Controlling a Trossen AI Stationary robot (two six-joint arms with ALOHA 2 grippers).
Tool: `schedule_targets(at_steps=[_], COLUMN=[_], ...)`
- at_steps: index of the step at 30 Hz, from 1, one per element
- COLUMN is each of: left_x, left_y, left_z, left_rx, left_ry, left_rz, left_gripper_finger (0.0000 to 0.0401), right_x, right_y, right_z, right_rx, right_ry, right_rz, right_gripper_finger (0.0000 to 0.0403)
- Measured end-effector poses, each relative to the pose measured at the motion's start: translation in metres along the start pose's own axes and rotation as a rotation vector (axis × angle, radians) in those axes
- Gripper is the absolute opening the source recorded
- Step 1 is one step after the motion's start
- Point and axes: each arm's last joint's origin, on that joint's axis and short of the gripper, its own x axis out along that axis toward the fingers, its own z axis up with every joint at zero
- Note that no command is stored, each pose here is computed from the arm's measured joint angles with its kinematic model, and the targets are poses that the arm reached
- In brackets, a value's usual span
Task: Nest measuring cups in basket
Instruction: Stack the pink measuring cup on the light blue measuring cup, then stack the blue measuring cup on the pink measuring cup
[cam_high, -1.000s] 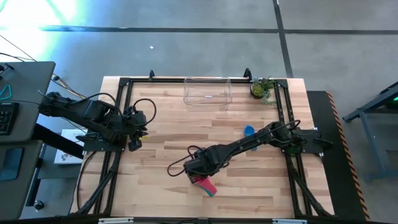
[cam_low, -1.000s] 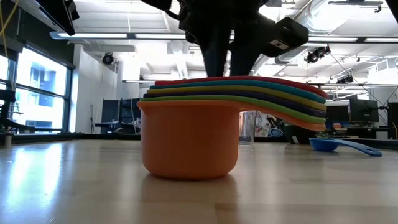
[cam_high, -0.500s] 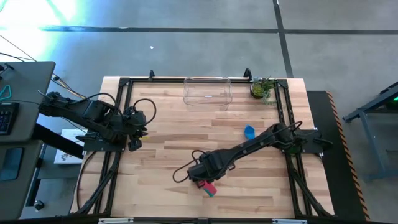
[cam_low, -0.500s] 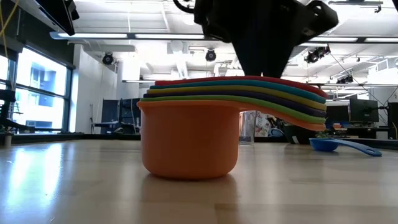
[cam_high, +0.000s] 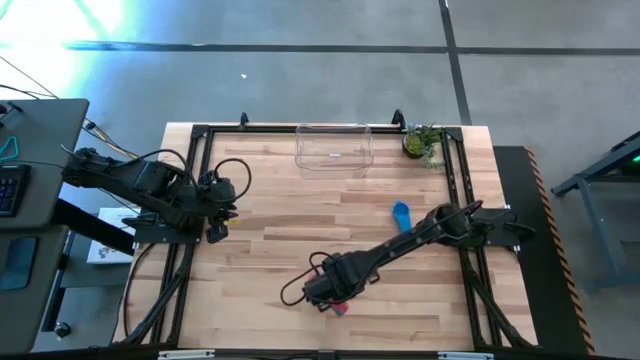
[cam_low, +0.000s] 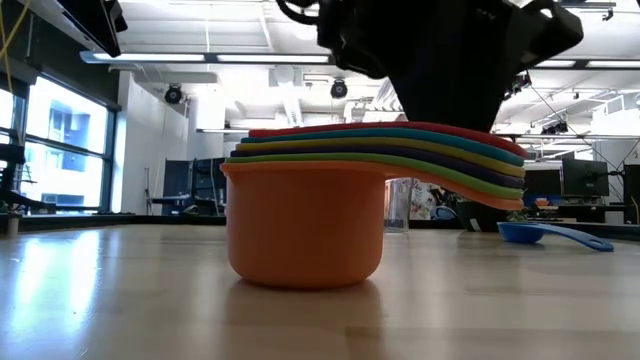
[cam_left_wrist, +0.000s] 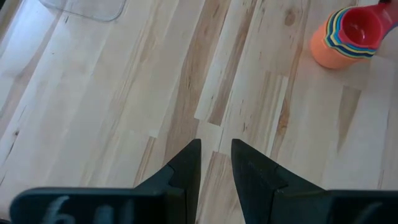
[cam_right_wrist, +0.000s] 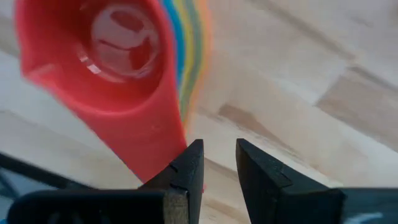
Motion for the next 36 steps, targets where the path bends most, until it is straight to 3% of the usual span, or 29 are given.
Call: schedule_targets(at_steps=[6,16,26,36], left_x=[0.0,0.0,0.0,0.0], left_y=[0.0,0.0,0.0,0.0], left_z=[0.0,0.0,0.0,0.0], left_rx=[-0.001,-0.001,-0.001,-0.002], left_ry=[0.0,0.0,0.0,-0.001], left_rz=[0.0,0.0,0.0,0.0], left_gripper_finger=[0.0078,0.0078,0.0078,0.0078], right_x=[0.004,0.0,-0.035,-0.095], right_y=[0.006,-0.009,-0.026,-0.05], right_z=[0.001,0.0,0.018,0.057], right_rx=[-0.007,-0.013,-0.084,-0.179], right_ry=[0.001,0.005,-0.025,-0.199], right_rz=[0.047,-0.097,-0.246,-0.172], right_gripper_finger=[0.0087,0.0087,0.0087,0.0087])
